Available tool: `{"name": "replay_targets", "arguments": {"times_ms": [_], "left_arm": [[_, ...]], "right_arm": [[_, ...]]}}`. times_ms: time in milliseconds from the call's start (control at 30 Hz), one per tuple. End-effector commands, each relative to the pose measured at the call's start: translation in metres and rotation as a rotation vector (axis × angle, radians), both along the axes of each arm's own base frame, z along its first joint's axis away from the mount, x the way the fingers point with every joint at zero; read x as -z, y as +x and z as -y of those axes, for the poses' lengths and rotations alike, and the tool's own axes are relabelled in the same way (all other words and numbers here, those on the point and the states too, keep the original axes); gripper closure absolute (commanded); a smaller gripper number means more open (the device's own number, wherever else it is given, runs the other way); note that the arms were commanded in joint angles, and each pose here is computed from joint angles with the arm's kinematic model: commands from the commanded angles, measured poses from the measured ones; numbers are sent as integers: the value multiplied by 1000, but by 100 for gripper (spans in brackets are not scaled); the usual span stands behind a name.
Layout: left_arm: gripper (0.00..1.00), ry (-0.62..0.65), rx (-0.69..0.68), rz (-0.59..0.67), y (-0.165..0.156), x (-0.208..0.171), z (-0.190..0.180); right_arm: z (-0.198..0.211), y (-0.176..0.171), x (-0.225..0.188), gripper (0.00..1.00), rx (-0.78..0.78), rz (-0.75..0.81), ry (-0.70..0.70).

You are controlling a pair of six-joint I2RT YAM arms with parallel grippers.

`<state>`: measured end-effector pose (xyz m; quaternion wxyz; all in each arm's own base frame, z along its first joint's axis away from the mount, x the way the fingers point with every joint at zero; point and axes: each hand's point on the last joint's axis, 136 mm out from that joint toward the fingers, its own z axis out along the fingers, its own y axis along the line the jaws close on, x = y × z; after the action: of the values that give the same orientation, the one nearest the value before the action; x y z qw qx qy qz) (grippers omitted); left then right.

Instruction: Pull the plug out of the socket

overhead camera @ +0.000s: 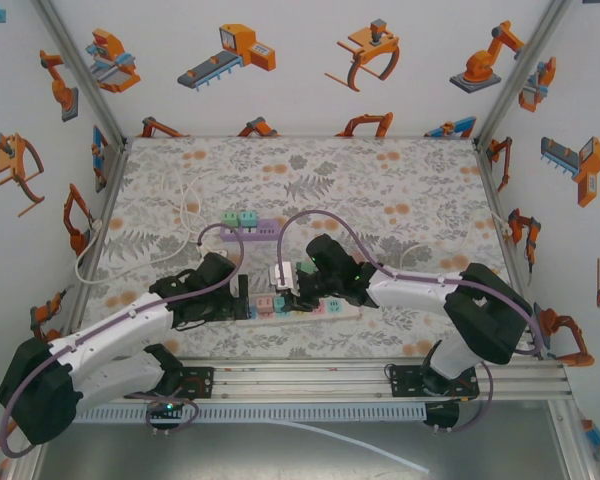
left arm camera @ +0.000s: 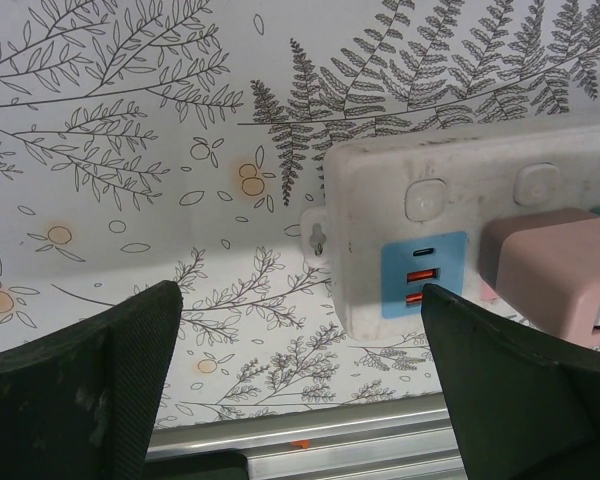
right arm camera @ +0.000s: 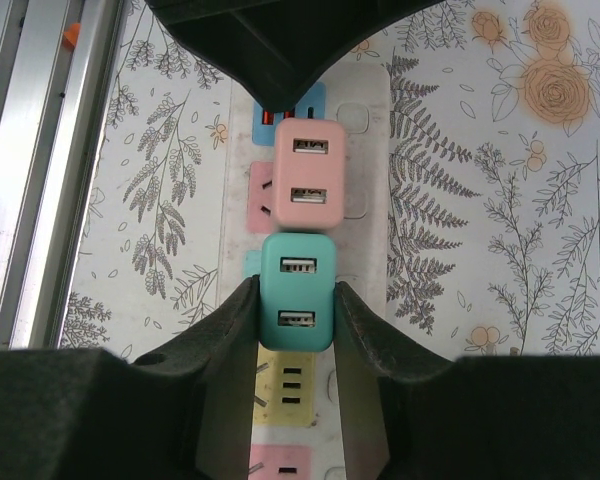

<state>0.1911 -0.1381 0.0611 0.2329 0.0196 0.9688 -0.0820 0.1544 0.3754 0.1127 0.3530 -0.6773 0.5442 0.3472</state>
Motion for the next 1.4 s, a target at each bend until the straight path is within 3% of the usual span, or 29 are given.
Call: {"name": "replay_targets", "arguments": {"times_ms": [0,733,867,1367], "left_arm": [[3,16,-26,-30,-5,9,-7],[3,41,-38,-56,-10,22,-13],[3,57,-45,-83,-14,31,-15],[3,78,-67,-96,-17,37,-21]], "right_arm": [[-12,0,-22,76,-24,26,74],[-15,0,-40,81,6,5,216],[-15,0,-34,85,-1,3,174],[-10,-5,-52,85,4,22,265]]}}
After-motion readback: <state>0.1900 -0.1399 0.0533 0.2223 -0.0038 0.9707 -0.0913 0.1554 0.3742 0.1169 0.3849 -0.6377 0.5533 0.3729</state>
